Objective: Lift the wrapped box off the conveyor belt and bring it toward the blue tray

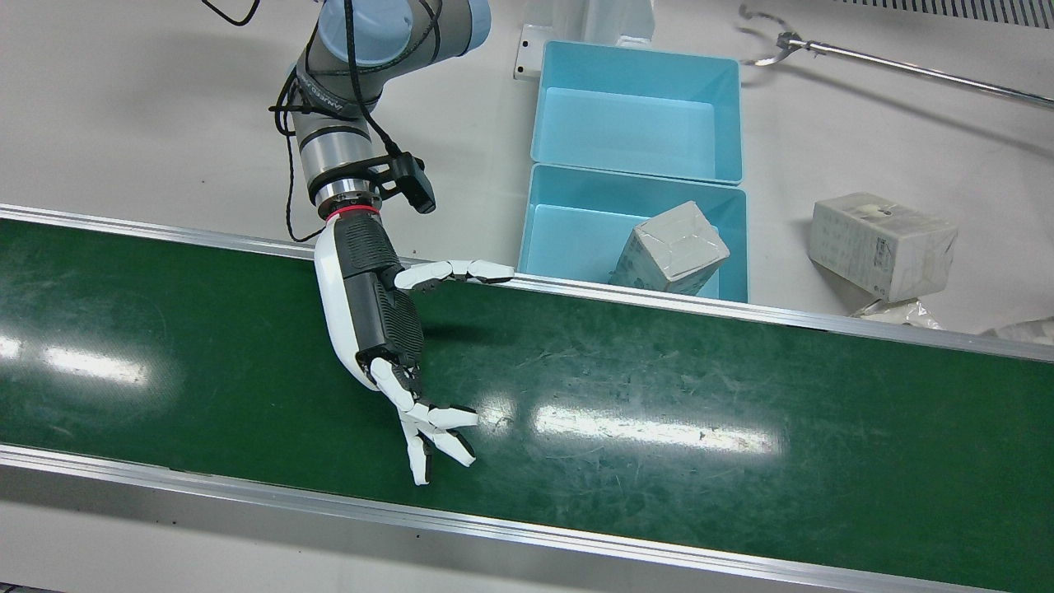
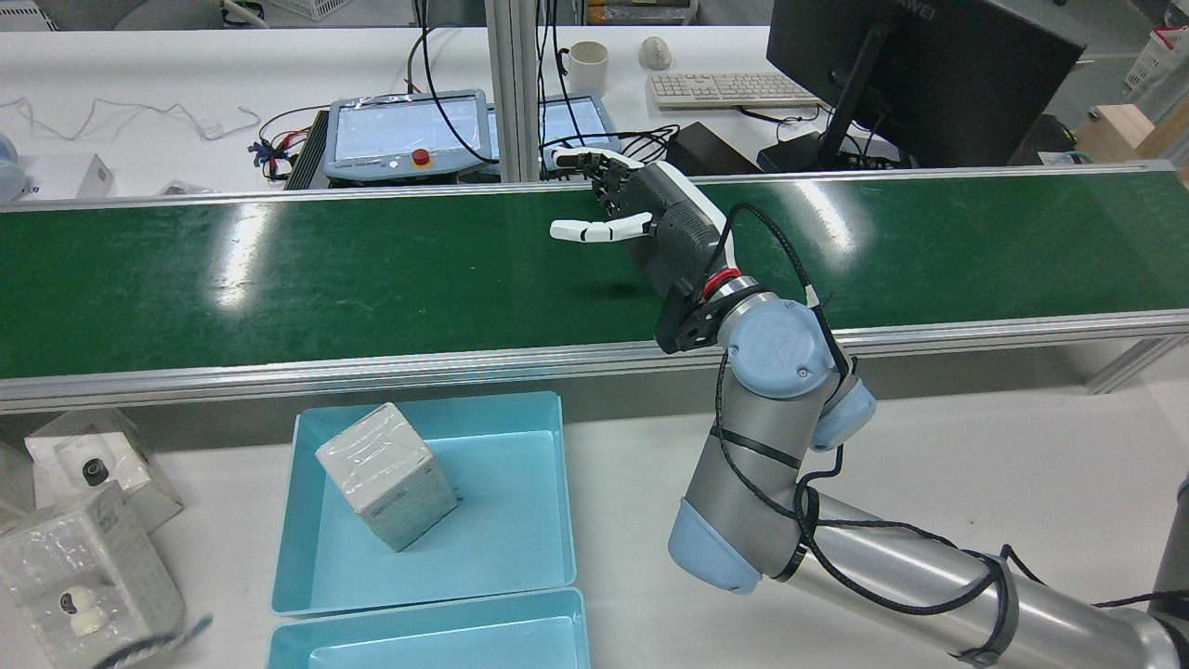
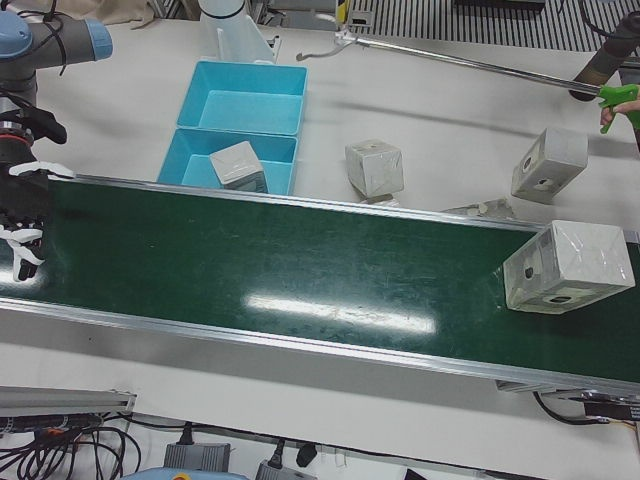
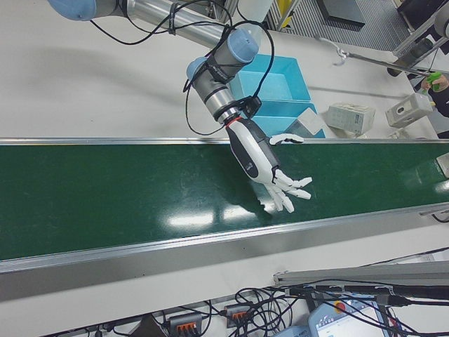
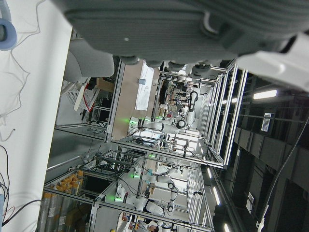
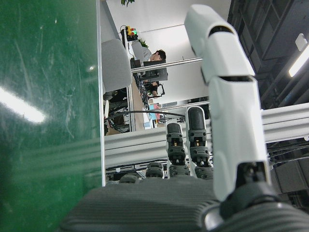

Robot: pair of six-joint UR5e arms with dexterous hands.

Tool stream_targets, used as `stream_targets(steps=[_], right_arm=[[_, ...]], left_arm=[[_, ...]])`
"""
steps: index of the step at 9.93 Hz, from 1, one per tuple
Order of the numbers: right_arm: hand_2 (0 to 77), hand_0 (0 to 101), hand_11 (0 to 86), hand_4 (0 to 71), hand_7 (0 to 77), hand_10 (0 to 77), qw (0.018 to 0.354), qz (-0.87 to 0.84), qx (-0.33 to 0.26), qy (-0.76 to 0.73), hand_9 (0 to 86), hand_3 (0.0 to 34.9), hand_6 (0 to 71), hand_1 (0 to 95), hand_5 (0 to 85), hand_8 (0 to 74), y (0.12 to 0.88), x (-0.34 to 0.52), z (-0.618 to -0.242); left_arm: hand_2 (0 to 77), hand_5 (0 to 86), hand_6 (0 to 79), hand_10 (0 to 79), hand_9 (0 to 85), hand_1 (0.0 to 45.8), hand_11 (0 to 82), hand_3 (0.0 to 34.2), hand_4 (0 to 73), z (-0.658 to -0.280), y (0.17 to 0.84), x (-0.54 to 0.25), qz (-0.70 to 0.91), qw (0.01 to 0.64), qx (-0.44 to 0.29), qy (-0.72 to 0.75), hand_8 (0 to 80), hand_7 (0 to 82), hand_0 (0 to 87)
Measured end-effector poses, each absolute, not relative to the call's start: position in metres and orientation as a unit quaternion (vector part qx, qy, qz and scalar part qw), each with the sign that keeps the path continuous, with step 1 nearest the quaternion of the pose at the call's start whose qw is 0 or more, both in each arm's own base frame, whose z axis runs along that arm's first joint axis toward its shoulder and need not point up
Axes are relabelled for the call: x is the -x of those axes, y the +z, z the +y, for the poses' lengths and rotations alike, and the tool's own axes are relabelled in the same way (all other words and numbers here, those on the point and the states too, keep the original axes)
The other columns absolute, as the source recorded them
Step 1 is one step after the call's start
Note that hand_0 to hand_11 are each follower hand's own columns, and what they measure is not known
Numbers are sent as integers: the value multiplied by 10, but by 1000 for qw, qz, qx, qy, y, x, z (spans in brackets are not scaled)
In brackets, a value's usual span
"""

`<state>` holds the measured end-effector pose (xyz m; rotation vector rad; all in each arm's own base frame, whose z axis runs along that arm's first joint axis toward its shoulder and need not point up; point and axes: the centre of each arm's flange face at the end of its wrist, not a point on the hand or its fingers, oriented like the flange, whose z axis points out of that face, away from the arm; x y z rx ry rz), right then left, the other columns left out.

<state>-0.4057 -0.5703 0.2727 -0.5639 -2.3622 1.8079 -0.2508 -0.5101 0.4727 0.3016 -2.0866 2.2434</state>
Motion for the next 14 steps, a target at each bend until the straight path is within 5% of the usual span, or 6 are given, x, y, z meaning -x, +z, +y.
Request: stream_targets(steps=[7,14], right_arm=[[256,532,11,224,164,0,51,-773,169,609,65,1,120,218,338,33,250,371,-569],[229,520,11,164,98,0,45,-769,159,617,49,2,87,213,300,0,260,353,-574]], left_arm=[[5,11,5,5,0,0,5,0,0,-510,473,251,-677,31,-98,728,5,0,0],[5,11,5,5,0,0,5,0,0,-510,473,251,-677,32,-98,728,5,5,0]])
